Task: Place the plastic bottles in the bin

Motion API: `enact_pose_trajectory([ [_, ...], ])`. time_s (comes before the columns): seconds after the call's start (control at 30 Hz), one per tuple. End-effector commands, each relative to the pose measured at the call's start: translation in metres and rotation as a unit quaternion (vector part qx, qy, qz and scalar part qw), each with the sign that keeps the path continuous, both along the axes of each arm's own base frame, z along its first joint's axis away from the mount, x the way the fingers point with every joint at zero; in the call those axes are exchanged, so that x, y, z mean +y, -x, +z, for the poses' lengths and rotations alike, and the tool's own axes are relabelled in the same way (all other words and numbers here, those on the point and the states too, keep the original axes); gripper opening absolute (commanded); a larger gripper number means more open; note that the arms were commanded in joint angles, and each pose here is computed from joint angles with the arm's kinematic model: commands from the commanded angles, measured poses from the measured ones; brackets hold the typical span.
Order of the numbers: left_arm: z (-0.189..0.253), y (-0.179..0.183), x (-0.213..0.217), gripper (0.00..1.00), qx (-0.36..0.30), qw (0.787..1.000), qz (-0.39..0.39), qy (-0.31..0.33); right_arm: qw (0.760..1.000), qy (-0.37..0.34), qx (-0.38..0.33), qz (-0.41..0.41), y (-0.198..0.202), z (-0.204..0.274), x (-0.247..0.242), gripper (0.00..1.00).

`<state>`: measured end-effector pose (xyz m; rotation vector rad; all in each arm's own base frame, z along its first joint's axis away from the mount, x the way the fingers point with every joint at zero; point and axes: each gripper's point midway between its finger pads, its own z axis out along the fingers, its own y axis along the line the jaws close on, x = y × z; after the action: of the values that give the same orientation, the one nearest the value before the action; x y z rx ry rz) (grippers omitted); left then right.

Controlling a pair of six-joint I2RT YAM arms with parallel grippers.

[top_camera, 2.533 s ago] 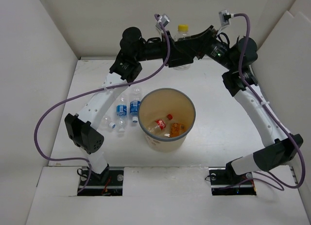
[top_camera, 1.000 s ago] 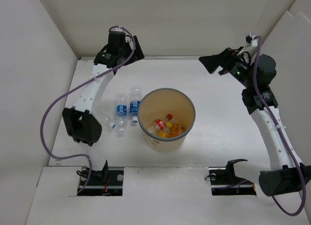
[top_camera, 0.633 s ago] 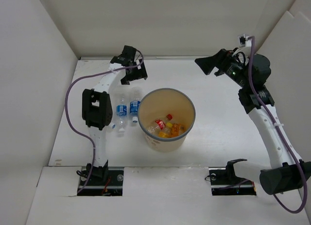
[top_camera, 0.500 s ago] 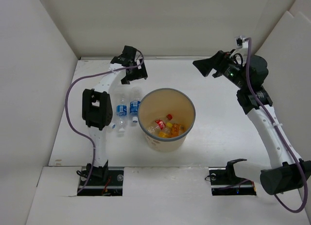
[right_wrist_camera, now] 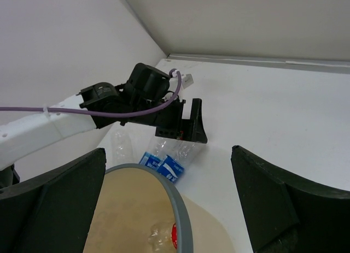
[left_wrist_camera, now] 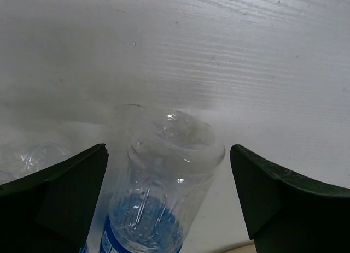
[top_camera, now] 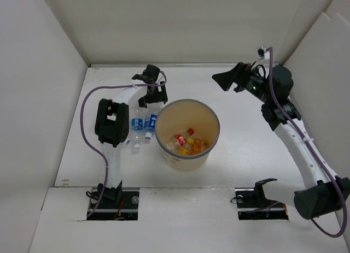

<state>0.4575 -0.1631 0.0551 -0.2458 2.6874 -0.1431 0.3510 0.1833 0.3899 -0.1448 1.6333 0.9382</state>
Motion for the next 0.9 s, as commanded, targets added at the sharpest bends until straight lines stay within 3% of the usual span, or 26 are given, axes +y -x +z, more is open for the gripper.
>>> enact_pose_trajectory([
  [0.0,0.002,-0.008,0.001,0.89,-0.013,1.000,0.007,0.002,1.000,-0.001,-0.023,-0.002,0.001,0.009,0.003,1.00],
  [0.1,-0.003,-0.009,-0.001,0.73,-0.007,1.000,0.009,0.007,1.000,-0.002,-0.028,-0.006,0.003,0.013,0.001,1.00],
  [0.23,-0.005,-0.009,-0.006,0.59,-0.004,1.000,0.004,0.016,0.999,-0.003,-0.032,-0.006,0.005,0.016,0.000,1.00],
  [0.37,-0.013,-0.009,-0.009,0.32,0.004,1.000,0.000,0.024,0.999,-0.004,-0.036,-0.006,0.008,0.020,0.000,1.00],
  [0.4,-0.013,-0.009,-0.010,0.22,0.004,1.000,0.000,0.024,0.999,-0.004,-0.036,-0.006,0.008,0.020,0.000,1.00],
  [0.53,0.005,-0.026,-0.024,0.00,-0.018,0.998,-0.012,0.054,0.999,-0.005,-0.037,-0.006,0.005,0.021,0.000,1.00],
  [0.67,0.057,-0.062,-0.036,0.00,-0.076,0.995,-0.024,0.068,0.999,-0.009,-0.037,-0.006,-0.004,0.031,0.001,1.00],
  [0.7,0.098,-0.084,-0.040,0.00,-0.126,0.989,-0.021,0.074,0.999,-0.009,-0.039,-0.001,-0.005,0.033,0.003,1.00],
  [0.87,0.208,-0.116,-0.045,0.00,-0.246,0.961,-0.040,0.123,0.999,-0.012,-0.038,0.015,-0.020,0.042,0.014,1.00],
])
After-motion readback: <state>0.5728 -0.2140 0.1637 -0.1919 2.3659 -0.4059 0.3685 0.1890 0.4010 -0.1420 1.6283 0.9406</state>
